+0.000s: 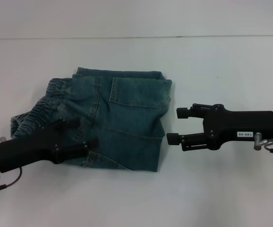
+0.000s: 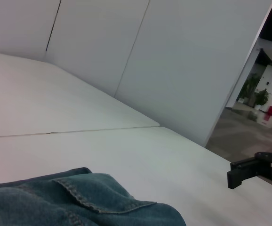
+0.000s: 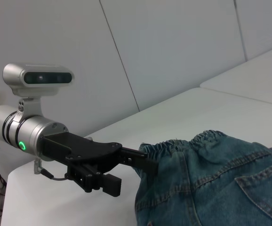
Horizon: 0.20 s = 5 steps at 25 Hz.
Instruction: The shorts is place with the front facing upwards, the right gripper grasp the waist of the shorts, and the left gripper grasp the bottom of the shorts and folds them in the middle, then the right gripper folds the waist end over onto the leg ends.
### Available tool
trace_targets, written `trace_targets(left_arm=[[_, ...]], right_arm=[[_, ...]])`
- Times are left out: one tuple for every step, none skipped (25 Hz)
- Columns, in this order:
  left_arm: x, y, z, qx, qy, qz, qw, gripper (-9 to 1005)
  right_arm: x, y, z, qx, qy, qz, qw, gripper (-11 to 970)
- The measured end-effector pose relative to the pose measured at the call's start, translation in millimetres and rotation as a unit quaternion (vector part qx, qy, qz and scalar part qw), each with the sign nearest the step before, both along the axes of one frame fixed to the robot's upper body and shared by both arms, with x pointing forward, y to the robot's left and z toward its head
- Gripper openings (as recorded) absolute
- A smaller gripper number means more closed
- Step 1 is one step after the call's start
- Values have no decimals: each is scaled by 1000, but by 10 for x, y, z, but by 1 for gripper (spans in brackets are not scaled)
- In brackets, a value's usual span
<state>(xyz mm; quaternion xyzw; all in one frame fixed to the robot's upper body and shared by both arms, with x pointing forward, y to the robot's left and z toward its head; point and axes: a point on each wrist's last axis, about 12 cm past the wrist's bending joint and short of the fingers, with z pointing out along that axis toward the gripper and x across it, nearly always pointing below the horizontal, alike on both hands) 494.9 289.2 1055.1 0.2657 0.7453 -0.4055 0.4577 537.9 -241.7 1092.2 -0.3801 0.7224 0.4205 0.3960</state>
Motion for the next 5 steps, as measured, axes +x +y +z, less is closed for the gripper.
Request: trace_targets(left_arm=[[-4, 2, -4, 0, 1, 1, 1000, 851], [-6, 3, -7, 0, 1, 2, 1000, 883], [-6, 5, -8, 1, 1, 3, 1000, 916], [-6, 6, -9, 1, 1, 3, 1000, 949], [-5, 6, -10, 1, 1, 4, 1000, 949]], right_arm=[[1, 0, 1, 0, 0, 0, 1000, 950], [3, 2, 2, 0, 0, 0, 1000, 950], [5, 4, 3, 0, 0, 0, 1000, 950], [7, 5, 4, 0, 0, 0, 1000, 950], [10, 6, 6, 0, -1, 0, 1000, 950]])
